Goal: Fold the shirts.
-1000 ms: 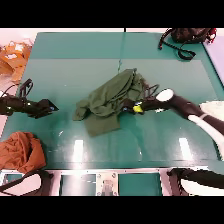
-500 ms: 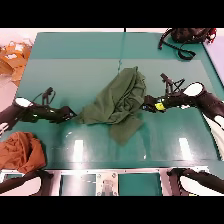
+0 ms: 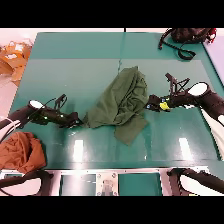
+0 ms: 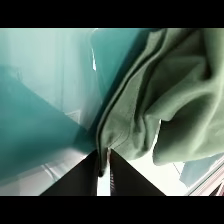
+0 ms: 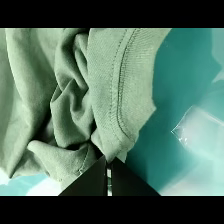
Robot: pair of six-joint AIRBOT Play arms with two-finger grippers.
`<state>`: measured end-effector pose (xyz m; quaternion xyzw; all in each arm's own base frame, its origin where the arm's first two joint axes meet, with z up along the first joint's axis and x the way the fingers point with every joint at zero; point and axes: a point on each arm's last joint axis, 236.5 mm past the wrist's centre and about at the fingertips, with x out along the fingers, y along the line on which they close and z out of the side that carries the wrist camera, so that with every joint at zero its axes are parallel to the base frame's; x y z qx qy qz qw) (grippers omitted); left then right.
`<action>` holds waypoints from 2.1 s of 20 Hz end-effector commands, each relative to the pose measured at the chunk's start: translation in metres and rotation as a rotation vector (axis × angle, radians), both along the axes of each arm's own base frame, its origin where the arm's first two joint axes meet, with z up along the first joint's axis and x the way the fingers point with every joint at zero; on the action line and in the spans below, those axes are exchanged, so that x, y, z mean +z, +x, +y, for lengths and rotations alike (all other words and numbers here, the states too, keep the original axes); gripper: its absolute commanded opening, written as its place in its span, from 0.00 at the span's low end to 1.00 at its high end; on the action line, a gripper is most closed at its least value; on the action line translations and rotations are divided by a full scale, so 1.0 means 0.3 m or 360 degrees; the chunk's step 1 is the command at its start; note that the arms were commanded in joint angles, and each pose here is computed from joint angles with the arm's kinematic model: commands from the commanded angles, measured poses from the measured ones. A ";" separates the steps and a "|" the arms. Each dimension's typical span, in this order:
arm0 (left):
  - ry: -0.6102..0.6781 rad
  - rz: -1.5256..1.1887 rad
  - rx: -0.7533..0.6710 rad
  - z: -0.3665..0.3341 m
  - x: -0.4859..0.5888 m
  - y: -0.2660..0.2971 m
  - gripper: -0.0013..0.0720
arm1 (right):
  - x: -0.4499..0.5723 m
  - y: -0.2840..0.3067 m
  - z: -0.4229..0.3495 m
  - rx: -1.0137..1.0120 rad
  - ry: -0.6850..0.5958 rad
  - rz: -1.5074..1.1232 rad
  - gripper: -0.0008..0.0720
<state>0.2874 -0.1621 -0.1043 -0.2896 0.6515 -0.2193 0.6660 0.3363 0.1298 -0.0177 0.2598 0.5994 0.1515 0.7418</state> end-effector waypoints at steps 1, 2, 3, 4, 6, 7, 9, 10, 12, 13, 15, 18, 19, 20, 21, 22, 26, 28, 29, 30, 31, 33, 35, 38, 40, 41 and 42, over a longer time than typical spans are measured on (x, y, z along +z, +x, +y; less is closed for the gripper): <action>-0.0045 0.0019 -0.0064 -0.021 0.012 -0.025 0.17 | 0.004 0.007 -0.004 -0.0001 -0.0004 -0.0016 0.05; -0.0043 0.0029 -0.0078 -0.020 0.008 -0.037 0.09 | 0.010 0.012 -0.004 -0.0002 -0.0005 -0.0025 0.05; -0.0046 0.0019 -0.0103 -0.022 0.009 -0.042 0.05 | 0.020 0.022 -0.011 -0.0011 -0.0004 -0.0037 0.05; -0.0053 0.0018 -0.0121 -0.024 0.013 -0.047 0.05 | 0.032 0.033 -0.016 -0.0017 -0.0005 -0.0054 0.05; -0.0081 0.0004 -0.0136 -0.026 0.042 -0.034 0.05 | 0.088 0.059 -0.041 -0.0025 0.0007 -0.0084 0.05; -0.0114 -0.0023 -0.0154 -0.022 0.087 -0.010 0.05 | 0.139 0.075 -0.064 -0.0031 0.0014 -0.0113 0.05; -0.0140 -0.0228 -0.0125 0.017 0.258 0.095 0.05 | 0.306 0.113 -0.127 -0.0043 0.0017 -0.0235 0.05; -0.0123 -0.0399 -0.0072 0.052 0.384 0.167 0.05 | 0.422 0.134 -0.169 -0.0069 0.0003 -0.0347 0.05; -0.0060 -0.0862 0.0056 0.133 0.751 0.283 0.05 | 0.676 0.162 -0.241 -0.0151 -0.0043 -0.0623 0.05; -0.0008 -0.1165 0.0109 0.167 0.988 0.303 0.05 | 0.827 0.159 -0.277 -0.0207 -0.0076 -0.0795 0.05; 0.0092 -0.1797 0.0245 0.211 1.487 0.239 0.05 | 1.116 0.110 -0.318 -0.0298 -0.0145 -0.1136 0.05; 0.0246 -0.2582 0.0396 0.223 2.074 -0.058 0.05 | 1.516 -0.032 -0.359 -0.0487 -0.0228 -0.1653 0.05; 0.0306 -0.2729 0.0421 0.224 2.183 -0.152 0.05 | 1.621 -0.086 -0.375 -0.0565 -0.0246 -0.1795 0.05; 0.0377 -0.2856 0.0447 0.227 2.274 -0.245 0.05 | 1.717 -0.145 -0.393 -0.0645 -0.0273 -0.1927 0.05; 0.0461 -0.2950 0.0500 0.245 2.339 -0.313 0.05 | 1.785 -0.193 -0.403 -0.0691 -0.0314 -0.2032 0.05; 0.0549 -0.3022 0.0567 0.273 2.387 -0.361 0.05 | 1.840 -0.235 -0.411 -0.0733 -0.0352 -0.2120 0.05; 0.0792 -0.2890 0.0690 0.383 2.334 -0.293 0.05 | 1.868 -0.255 -0.428 -0.0778 -0.0382 -0.2168 0.05; 0.0807 -0.2667 0.0658 0.420 2.196 -0.131 0.05 | 1.799 -0.191 -0.453 -0.0785 -0.0336 -0.2064 0.05; 0.0804 -0.2540 0.0638 0.438 2.111 -0.038 0.05 | 1.735 -0.140 -0.466 -0.0783 -0.0281 -0.1976 0.05; 0.0777 -0.2389 0.0609 0.451 2.004 0.069 0.05 | 1.658 -0.086 -0.481 -0.0774 -0.0234 -0.1881 0.05; 0.0735 -0.2242 0.0572 0.456 1.891 0.171 0.05 | 1.557 -0.023 -0.492 -0.0750 -0.0181 -0.1770 0.05; 0.0635 -0.1994 0.0403 0.429 1.636 0.367 0.05 | 1.322 0.110 -0.479 -0.0683 -0.0055 -0.1544 0.05; 0.0526 -0.1800 0.0239 0.377 1.371 0.554 0.05 | 1.009 0.256 -0.440 -0.0637 0.0009 -0.1284 0.05; 0.0386 -0.1503 0.0160 0.280 0.977 0.799 0.05 | 0.532 0.446 -0.394 -0.0672 0.0010 -0.0938 0.05; 0.0278 -0.1386 0.0184 0.196 0.772 0.913 0.05 | 0.271 0.538 -0.380 -0.0693 -0.0009 -0.0726 0.05; 0.0257 -0.1337 0.0195 0.162 0.683 0.949 0.05 | 0.165 0.568 -0.379 -0.0698 -0.0018 -0.0636 0.05; 0.0268 -0.1299 0.0202 0.139 0.600 0.979 0.05 | 0.070 0.596 -0.375 -0.0701 -0.0011 -0.0548 0.05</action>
